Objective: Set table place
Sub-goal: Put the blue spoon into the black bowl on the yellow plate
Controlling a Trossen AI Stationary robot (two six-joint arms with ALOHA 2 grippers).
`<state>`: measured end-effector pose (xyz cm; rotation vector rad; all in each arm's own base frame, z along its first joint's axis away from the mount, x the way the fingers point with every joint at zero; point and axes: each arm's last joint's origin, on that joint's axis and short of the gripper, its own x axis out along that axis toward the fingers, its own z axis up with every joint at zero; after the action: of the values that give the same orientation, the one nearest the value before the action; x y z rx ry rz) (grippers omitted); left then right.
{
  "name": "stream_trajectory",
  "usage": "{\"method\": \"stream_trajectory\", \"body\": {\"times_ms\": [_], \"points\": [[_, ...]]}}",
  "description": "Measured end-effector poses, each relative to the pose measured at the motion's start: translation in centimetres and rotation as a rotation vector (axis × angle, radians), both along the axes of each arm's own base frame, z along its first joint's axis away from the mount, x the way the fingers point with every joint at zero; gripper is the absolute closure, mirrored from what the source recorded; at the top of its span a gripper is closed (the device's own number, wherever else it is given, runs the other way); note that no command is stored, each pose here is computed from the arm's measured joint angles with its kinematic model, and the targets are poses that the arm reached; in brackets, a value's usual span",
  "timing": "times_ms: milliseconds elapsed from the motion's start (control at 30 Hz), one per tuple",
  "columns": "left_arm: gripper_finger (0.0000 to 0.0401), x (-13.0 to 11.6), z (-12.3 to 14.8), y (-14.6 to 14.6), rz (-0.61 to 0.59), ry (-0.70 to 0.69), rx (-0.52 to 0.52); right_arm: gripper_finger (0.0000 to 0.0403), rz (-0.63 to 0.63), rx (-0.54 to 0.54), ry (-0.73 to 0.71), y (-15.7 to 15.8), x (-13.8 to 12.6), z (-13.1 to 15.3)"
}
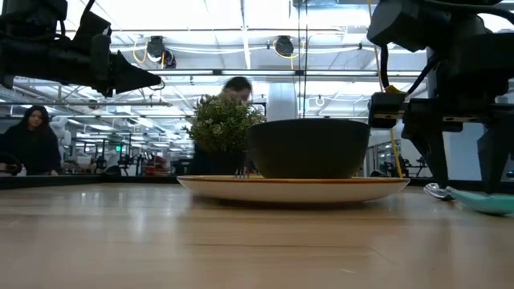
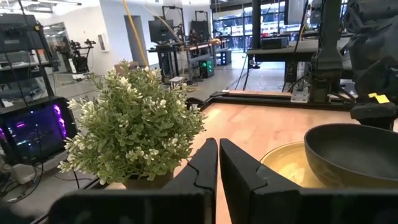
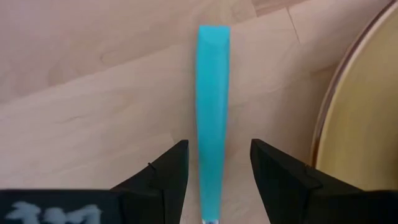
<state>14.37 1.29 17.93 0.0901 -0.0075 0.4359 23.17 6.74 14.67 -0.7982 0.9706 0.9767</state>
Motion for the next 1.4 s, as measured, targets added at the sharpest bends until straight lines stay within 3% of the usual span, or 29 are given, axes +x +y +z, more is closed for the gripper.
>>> {"method": "stream_trajectory", "body": {"times_ms": [433, 1200, 1400], "points": [[0.0377, 0.0, 0.0, 0.0, -0.002, -0.001, -0.002, 0.0241, -0.027, 0.079, -0.02, -0.1, 0.4, 0.1], [0.0377, 0.0, -0.5, 0.0, -0.012, 0.04, -0.028, 0.0242, -0.019, 0.084, 0.026, -0.2, 0.3, -2.0], [0.0377, 0.0, -0.5, 0.0, -0.012, 0.04, -0.029, 0.0269, -0.018, 0.086, 0.029, -0.2, 0.3, -2.0]]}}
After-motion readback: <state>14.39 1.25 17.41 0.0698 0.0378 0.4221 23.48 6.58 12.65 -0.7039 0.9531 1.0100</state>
